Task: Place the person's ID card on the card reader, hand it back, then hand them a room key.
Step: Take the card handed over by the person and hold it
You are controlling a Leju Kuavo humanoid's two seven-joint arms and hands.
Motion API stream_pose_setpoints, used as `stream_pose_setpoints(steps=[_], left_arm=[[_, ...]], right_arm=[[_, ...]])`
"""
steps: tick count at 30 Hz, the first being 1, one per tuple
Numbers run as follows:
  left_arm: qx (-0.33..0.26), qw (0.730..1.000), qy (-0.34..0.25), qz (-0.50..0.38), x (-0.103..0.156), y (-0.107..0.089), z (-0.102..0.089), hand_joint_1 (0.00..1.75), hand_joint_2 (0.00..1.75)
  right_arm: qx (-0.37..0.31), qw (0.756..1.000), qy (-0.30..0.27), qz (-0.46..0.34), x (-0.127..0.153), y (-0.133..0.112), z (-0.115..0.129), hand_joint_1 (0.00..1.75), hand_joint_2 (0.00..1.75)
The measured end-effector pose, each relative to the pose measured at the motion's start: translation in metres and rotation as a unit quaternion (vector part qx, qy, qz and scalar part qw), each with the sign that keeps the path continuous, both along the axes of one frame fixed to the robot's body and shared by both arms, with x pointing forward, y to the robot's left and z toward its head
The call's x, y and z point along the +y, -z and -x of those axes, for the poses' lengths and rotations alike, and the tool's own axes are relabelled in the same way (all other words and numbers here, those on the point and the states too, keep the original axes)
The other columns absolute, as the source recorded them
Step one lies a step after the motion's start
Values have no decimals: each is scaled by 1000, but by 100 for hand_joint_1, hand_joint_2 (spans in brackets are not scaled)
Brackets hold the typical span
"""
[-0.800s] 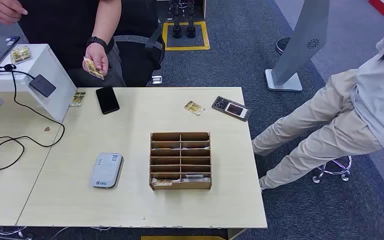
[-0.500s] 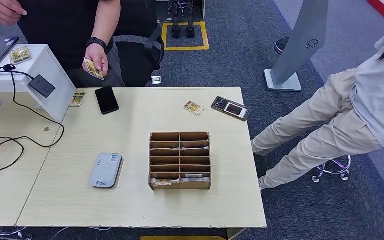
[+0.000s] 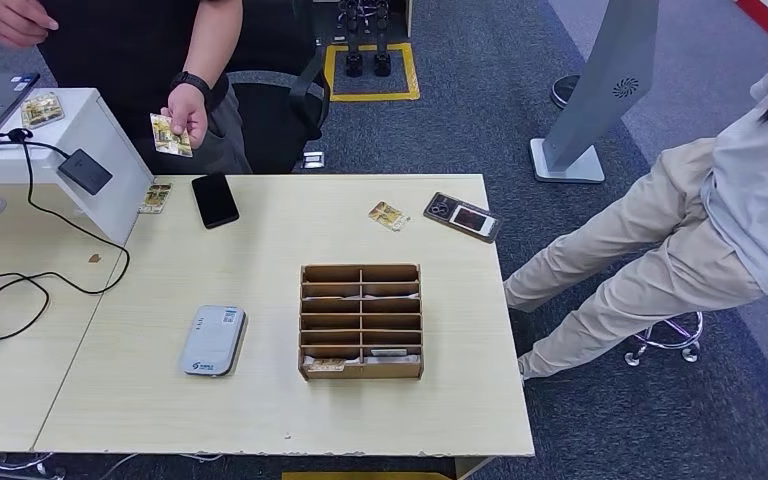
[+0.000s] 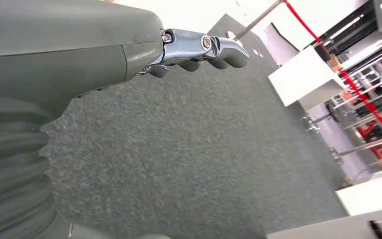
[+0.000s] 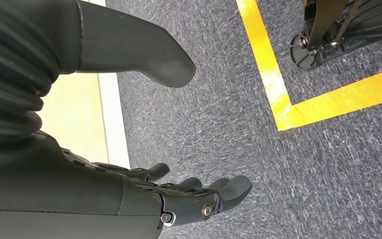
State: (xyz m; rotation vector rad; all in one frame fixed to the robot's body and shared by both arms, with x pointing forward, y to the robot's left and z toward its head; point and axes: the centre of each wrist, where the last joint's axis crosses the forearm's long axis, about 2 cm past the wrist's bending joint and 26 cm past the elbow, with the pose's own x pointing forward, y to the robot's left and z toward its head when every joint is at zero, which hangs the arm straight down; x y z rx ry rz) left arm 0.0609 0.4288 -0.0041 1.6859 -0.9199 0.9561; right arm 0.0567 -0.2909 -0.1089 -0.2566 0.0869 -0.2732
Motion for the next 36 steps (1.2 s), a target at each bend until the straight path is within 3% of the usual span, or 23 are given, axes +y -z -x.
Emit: stream_pose_setpoints(steps=[5, 11, 18, 27, 31, 33, 36], left_arm=[[-39, 999, 23, -12, -9, -14, -2, 0, 175], [-98, 994, 55, -17, -15, -32, -18, 0, 175], [-180, 974, 128, -48, -29, -60, -65, 0, 175], [-225, 938, 254, -72, -66, -94, -126, 0, 175], [-246, 903, 342, -88, -101, -116, -163, 0, 175], [-261, 879, 387, -101, -122, -128, -179, 0, 175], [-282, 851, 430, -107, -144, -141, -194, 0, 175]], right_arm=[[-2, 1000, -5, 2, 0, 0, 0, 0, 175], [-1, 1000, -5, 7, 0, 0, 0, 0, 175], [7, 1000, 5, 12, -2, 0, 1, 0, 175], [12, 999, 45, 11, 4, 0, 4, 0, 175], [6, 998, 67, 0, 12, 0, 4, 0, 0], [0, 998, 68, -6, 14, 0, 4, 0, 0], [-4, 998, 68, -14, 18, 0, 4, 0, 131]])
